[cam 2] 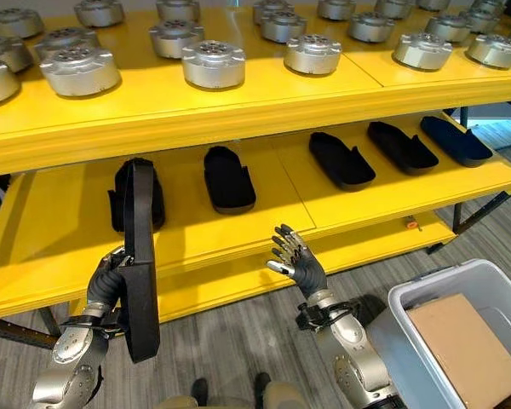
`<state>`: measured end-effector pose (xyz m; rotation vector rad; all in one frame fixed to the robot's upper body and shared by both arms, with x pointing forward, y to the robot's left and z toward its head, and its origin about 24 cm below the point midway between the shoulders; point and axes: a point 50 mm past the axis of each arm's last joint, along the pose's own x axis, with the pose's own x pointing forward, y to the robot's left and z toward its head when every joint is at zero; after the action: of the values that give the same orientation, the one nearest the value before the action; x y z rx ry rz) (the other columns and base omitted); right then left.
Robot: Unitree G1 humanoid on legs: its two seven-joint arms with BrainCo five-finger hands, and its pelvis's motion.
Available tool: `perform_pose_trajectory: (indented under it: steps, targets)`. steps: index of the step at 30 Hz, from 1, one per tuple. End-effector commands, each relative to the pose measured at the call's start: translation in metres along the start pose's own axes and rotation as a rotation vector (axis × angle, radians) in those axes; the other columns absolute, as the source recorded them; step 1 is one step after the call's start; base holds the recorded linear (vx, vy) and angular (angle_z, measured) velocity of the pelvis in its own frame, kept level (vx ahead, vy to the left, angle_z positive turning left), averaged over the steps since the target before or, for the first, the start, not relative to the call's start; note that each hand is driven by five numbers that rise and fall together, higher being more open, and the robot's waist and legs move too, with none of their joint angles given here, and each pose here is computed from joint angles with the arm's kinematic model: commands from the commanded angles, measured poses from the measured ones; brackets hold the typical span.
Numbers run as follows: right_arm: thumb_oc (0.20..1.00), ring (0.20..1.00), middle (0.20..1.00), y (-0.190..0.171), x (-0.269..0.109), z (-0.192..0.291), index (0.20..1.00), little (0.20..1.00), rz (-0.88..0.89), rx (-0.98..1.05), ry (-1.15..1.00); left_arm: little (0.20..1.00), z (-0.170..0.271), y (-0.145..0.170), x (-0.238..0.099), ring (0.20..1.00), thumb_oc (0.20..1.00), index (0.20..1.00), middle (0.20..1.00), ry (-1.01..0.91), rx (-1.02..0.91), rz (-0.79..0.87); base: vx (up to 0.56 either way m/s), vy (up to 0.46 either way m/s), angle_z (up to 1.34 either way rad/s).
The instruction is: Move parts from the plastic box to the shelf.
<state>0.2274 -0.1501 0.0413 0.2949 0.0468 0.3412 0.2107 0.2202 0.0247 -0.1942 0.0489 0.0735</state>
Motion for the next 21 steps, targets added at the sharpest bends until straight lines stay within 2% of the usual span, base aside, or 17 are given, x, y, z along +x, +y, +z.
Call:
perform_pose_trajectory:
  steps: [1, 13, 21]
  targets:
    - [1.000, 1.000, 1.000, 0.011, 0.006, 0.020, 1.000, 1.000, 0.062, 0.021, -0.119, 0.200, 0.035, 0.000, 0.003, 0.200, 0.200, 0.200, 0.200, -0.176, 0.021, -0.036, 0.06, -0.047, -0.01]
    - [1.000, 1.000, 1.000, 0.005, 0.006, 0.028, 1.000, 1.000, 0.025, 0.012, -0.151, 0.200, 0.031, -0.004, 0.004, 0.200, 0.200, 0.200, 0.200, -0.162, -0.031, -0.035, 0.03, -0.023, 0.33]
    - [1.000, 1.000, 1.000, -0.002, 0.007, 0.031, 1.000, 1.000, -0.021, -0.013, -0.162, 0.200, 0.039, -0.004, 0.011, 0.200, 0.200, 0.200, 0.200, -0.190, -0.027, -0.019, 0.07, 0.231, 0.14]
